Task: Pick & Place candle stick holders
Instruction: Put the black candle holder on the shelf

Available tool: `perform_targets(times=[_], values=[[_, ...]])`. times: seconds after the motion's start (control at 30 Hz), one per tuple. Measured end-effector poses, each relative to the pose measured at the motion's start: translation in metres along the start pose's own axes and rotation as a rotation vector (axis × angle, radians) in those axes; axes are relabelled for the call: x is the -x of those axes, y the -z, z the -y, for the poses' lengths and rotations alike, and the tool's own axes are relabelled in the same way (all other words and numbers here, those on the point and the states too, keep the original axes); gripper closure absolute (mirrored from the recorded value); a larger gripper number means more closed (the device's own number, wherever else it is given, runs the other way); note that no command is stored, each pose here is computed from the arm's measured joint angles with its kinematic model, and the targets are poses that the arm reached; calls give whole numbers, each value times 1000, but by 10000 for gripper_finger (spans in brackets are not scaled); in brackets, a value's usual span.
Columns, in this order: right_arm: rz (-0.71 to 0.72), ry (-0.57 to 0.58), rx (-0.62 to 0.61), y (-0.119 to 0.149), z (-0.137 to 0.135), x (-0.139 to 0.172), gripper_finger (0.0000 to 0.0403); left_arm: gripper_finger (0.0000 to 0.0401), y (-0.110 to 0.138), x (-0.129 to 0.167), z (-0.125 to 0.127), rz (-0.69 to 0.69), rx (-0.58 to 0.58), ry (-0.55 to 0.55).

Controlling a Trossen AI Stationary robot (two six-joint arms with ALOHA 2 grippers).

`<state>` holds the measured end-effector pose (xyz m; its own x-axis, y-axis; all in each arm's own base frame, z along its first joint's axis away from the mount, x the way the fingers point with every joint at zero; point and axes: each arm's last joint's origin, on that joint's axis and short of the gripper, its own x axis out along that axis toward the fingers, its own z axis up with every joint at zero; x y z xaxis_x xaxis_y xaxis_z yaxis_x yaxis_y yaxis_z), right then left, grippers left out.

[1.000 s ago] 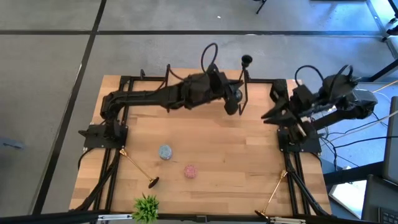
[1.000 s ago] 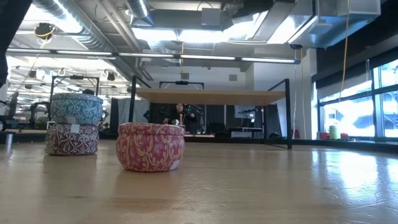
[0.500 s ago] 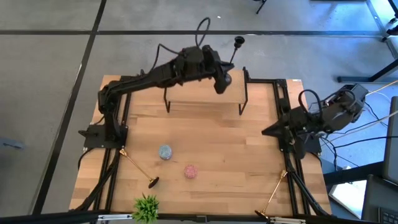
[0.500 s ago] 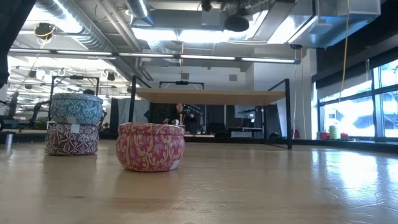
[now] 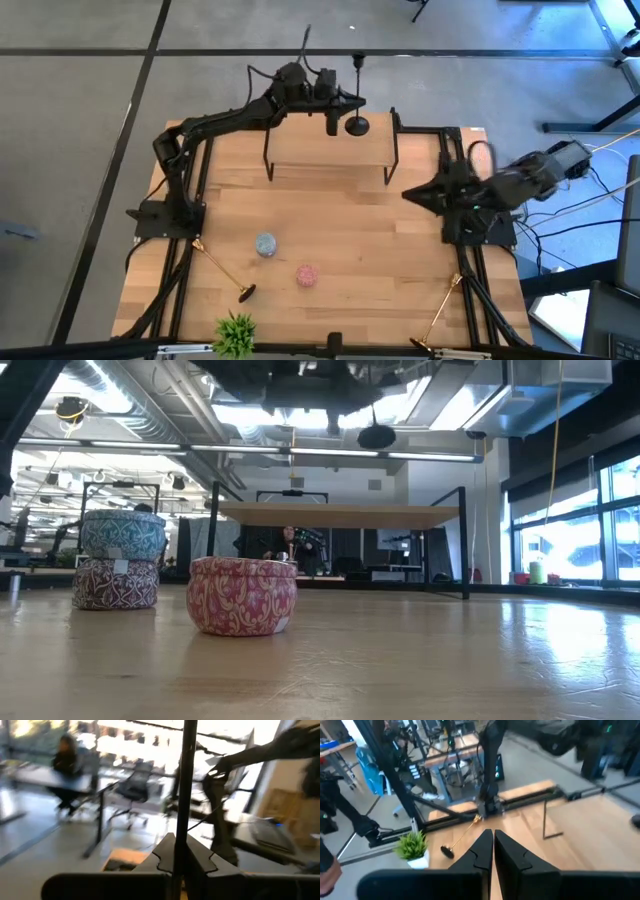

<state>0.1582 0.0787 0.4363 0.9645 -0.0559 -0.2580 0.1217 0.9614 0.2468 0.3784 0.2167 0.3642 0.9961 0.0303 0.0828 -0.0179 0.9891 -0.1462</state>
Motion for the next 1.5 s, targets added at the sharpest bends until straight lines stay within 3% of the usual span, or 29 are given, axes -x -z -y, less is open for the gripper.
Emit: perform_targets(times=[0.2,0.33,0.47,0.7,0.97,1.17,1.27,1.37,1.5], values=[[-75,-125,-36,32,13,-40,385,393,3,4,-3,-9,-33,59],[-16,-265,-88,49,29,-68,385,393,3,6,-7,-11,-45,82],[63,-325,-89,48,40,-76,385,393,5,9,-15,-31,-14,96],[61,-319,-40,49,40,-77,385,393,6,10,-20,-29,-24,98],[91,-275,3,43,52,-65,385,393,31,-4,-29,-48,6,110],[23,-250,19,48,58,-53,385,393,38,-17,-34,32,1,152],[-11,-226,-3,51,64,-45,385,393,33,-28,-30,39,-63,190],[-37,-229,-55,61,72,-40,385,393,43,-43,-32,5,-53,207],[77,-229,-101,73,80,-30,385,393,52,-59,-41,1,-33,214]])
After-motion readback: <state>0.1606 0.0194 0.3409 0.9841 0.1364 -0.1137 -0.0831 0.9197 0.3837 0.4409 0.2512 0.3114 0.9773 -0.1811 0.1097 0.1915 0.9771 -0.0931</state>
